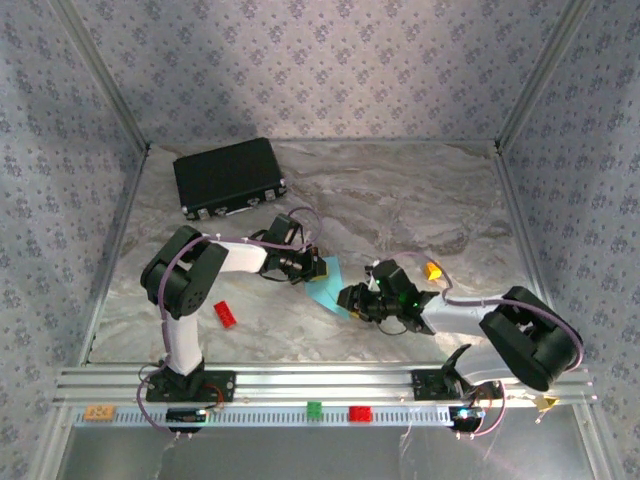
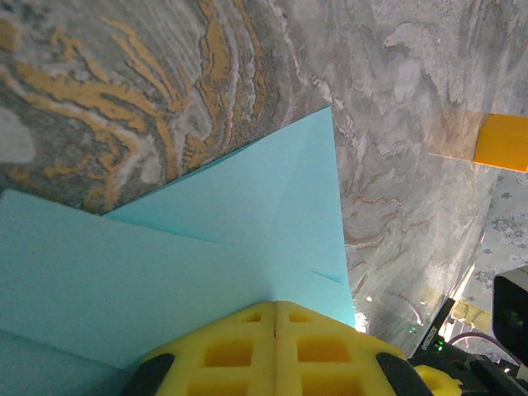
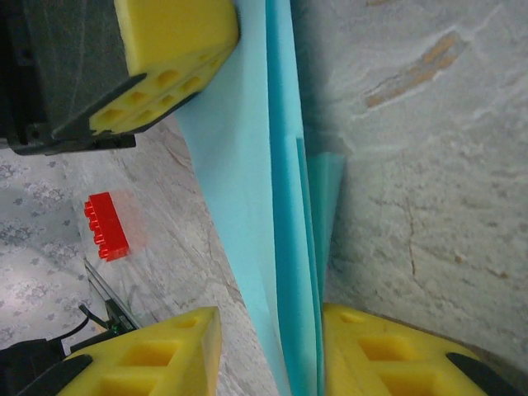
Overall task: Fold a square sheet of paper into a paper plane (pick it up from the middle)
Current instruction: Turn over the paper at the center of the table.
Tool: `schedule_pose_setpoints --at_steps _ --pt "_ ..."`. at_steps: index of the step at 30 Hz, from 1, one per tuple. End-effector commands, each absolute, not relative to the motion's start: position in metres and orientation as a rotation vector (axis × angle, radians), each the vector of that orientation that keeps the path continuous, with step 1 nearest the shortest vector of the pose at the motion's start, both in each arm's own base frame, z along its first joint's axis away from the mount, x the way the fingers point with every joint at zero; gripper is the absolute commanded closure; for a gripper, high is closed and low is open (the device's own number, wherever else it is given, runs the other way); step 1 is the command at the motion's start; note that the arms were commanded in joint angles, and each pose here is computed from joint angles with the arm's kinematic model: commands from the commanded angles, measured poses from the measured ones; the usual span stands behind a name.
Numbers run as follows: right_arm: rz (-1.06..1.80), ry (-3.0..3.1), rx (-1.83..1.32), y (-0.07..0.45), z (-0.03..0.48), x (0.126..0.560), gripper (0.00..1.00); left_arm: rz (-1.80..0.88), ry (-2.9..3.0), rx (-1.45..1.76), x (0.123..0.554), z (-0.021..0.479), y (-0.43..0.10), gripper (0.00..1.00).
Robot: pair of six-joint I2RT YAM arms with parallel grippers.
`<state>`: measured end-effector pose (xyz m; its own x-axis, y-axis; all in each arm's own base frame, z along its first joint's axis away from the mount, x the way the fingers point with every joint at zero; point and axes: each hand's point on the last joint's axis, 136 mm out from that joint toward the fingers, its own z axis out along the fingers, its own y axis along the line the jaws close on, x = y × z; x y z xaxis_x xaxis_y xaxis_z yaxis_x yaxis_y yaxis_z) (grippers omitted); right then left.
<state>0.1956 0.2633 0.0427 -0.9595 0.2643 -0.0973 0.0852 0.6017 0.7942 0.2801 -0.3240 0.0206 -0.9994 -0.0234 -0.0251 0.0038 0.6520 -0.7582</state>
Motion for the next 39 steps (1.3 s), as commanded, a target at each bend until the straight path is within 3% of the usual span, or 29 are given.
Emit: schedule_pose_setpoints --at_steps 1,8,14,20,32,39 --pt "1.325 2.576 0.230 0.271 0.054 0.205 0.65 -1.242 2.870 -0.076 0.274 0.010 -0.312 1.00" --pt "1.332 2.589 0.221 0.268 0.046 0.205 0.81 -1.288 2.841 -0.054 0.276 0.020 -0.317 0.97" --pt "1.321 2.597 0.203 0.267 0.045 0.204 0.91 -1.321 2.772 -0.006 0.280 0.047 -0.322 0.83" --pt "1.152 2.606 0.127 0.254 0.053 0.207 0.92 -1.217 2.704 0.140 0.280 0.084 -0.318 0.65" --pt "0.700 2.481 -0.047 0.207 0.099 0.220 0.92 -0.971 2.560 0.276 0.280 0.131 -0.302 0.59" --pt "0.153 2.481 -0.092 0.158 0.117 0.222 0.93 -0.867 2.479 0.229 0.286 0.145 -0.282 0.56"
